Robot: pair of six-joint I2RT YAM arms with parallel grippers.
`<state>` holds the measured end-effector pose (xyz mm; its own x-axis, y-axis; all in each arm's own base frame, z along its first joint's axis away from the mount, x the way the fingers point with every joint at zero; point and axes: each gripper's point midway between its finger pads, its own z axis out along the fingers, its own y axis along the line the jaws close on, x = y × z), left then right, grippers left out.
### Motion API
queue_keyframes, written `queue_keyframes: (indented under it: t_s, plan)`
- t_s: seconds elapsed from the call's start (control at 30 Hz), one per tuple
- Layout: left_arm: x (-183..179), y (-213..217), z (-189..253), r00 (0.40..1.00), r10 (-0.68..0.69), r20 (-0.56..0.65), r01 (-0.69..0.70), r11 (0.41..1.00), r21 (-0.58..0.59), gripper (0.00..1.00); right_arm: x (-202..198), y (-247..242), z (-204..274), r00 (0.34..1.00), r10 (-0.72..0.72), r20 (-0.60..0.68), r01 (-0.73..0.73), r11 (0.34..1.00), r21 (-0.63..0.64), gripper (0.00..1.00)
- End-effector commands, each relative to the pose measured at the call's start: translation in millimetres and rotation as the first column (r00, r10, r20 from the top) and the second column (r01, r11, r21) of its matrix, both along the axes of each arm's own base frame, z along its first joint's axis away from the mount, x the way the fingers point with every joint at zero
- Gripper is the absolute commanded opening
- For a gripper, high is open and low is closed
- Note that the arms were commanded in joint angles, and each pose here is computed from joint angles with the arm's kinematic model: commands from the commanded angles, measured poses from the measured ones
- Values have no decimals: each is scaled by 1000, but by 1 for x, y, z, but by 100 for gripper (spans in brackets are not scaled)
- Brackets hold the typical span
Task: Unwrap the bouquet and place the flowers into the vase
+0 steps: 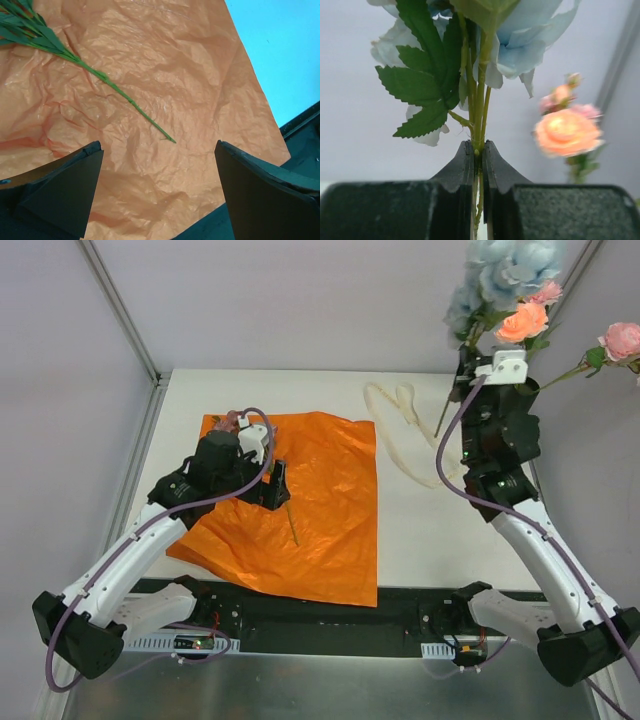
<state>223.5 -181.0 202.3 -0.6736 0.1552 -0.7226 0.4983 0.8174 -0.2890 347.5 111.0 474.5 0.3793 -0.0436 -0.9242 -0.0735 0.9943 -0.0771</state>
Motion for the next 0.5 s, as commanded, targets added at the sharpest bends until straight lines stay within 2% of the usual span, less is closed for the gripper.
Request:
queue_keyframes:
  t_s: [0.0,0.23,0.47]
  plan:
    - [7,13,5,997,47,69,-50,998,44,99,-31,-69,92,938,-191,289,187,981,44,0]
    - [9,21,3,993,76,90,-82,994,69,99,-11,-133,121,863,-336,378,354,935,24,0]
    - [14,31,5,985,121,126,-134,986,99,99,13,-184,129,830,-395,394,405,912,60,0]
